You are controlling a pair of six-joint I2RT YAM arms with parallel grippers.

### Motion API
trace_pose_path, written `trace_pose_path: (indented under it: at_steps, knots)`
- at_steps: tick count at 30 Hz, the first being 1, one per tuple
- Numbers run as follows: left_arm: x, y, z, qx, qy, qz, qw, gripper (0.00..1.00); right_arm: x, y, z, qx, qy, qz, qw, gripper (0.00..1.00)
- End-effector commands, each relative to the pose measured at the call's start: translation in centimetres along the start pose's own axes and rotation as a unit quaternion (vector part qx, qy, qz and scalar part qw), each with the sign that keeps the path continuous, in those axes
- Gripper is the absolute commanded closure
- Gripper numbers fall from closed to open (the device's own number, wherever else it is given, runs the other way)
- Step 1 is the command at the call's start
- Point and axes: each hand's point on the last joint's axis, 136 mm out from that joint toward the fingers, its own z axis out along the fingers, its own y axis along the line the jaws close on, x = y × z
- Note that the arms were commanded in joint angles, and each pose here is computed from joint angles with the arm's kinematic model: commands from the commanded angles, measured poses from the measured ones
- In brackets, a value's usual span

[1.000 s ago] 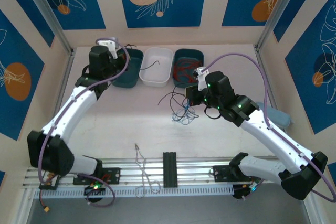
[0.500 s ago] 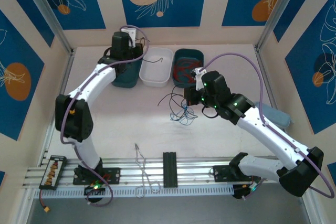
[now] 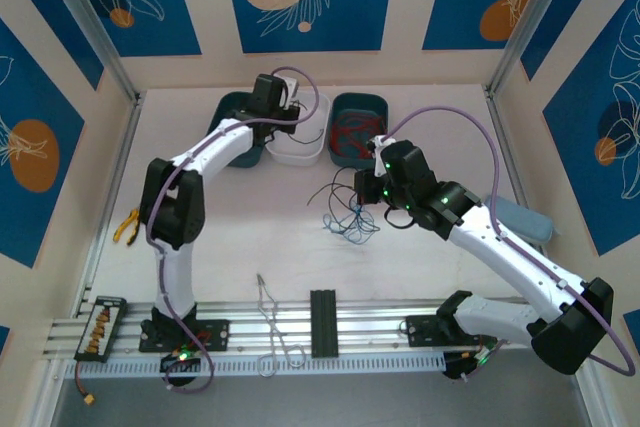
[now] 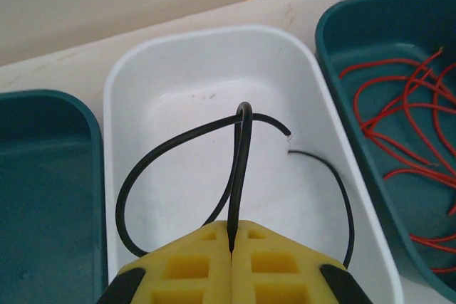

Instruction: Untangle the cables

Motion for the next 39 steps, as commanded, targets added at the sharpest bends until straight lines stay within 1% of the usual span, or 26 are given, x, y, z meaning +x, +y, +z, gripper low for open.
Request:
trace_pose_path:
  at_steps: [1, 7, 8, 9, 10, 11, 12, 14, 16, 19, 22, 26, 28, 31, 35, 39]
  knots:
    - [0.6, -0.1, 1.3, -0.008, 0.019, 0.016, 1.000, 1.00, 0.1, -0.6, 0.0, 0.013, 0.000, 0.011, 1.000, 1.00]
    - [2.6, 0.2, 4.4, -0.019, 0.059, 0.023, 0.998, 1.00, 0.1, -0.7, 0.0, 0.014, 0.000, 0.015, 1.000, 1.00]
    - [2.7, 0.2, 4.7, -0.018, 0.063, 0.024, 0.998, 0.95, 0.2, -0.8, 0.0, 0.016, 0.001, 0.014, 1.000, 1.00]
    - [2.6, 0.1, 4.8, -0.017, 0.066, 0.026, 0.997, 0.86, 0.2, -0.9, -0.1, 0.017, 0.001, 0.016, 1.000, 1.00]
    - [2.5, 0.1, 4.9, -0.016, 0.068, 0.026, 0.997, 0.74, 0.2, -0.9, -0.1, 0.019, 0.001, 0.016, 1.000, 1.00]
    - [2.2, 0.0, 4.7, -0.014, 0.068, 0.026, 0.997, 0.66, 0.2, -1.0, -0.1, 0.020, 0.001, 0.017, 1.000, 1.00]
    - [2.0, -0.2, 4.4, -0.012, 0.066, 0.024, 0.997, 0.62, 0.1, -1.0, -0.1, 0.021, 0.001, 0.017, 1.000, 1.00]
    - [0.9, -0.5, 3.3, -0.004, 0.053, 0.022, 0.998, 0.53, 0.1, -1.1, -0.2, 0.022, 0.000, 0.019, 1.000, 1.00]
    - [-0.1, -0.7, 2.0, 0.002, 0.041, 0.019, 0.999, 0.47, 0.0, -1.3, -0.2, 0.026, -0.002, 0.022, 0.999, 1.00]
    - [-1.5, -0.9, -0.5, 0.010, 0.020, 0.010, 1.000, 0.45, 0.0, -1.3, 0.0, 0.026, -0.002, 0.026, 0.999, 1.00]
    - [-2.5, -1.3, -3.4, 0.024, -0.005, -0.002, 1.000, 0.39, 0.1, -1.3, 0.1, 0.021, -0.001, 0.028, 0.999, 1.00]
    - [-2.8, -2.5, -7.5, 0.063, -0.034, -0.024, 0.997, 0.33, -0.1, -0.6, 0.2, 0.004, -0.001, 0.030, 1.000, 1.00]
    - [-1.9, -3.1, -9.3, 0.087, -0.043, -0.038, 0.995, 0.29, -0.5, -0.2, 0.0, -0.006, -0.005, 0.032, 0.999, 1.00]
    - [-0.3, -4.6, -11.9, 0.144, -0.068, -0.056, 0.986, 0.25, -1.2, 0.6, -0.4, -0.025, -0.015, 0.032, 0.999, 1.00]
    - [3.4, -6.3, -15.0, 0.213, -0.096, -0.076, 0.969, 0.25, -1.8, 1.4, -0.7, -0.042, -0.020, 0.032, 0.998, 1.00]
    - [7.3, -7.2, -17.0, 0.255, -0.117, -0.105, 0.954, 0.25, -2.3, 2.0, -1.0, -0.057, -0.024, 0.039, 0.997, 1.00]
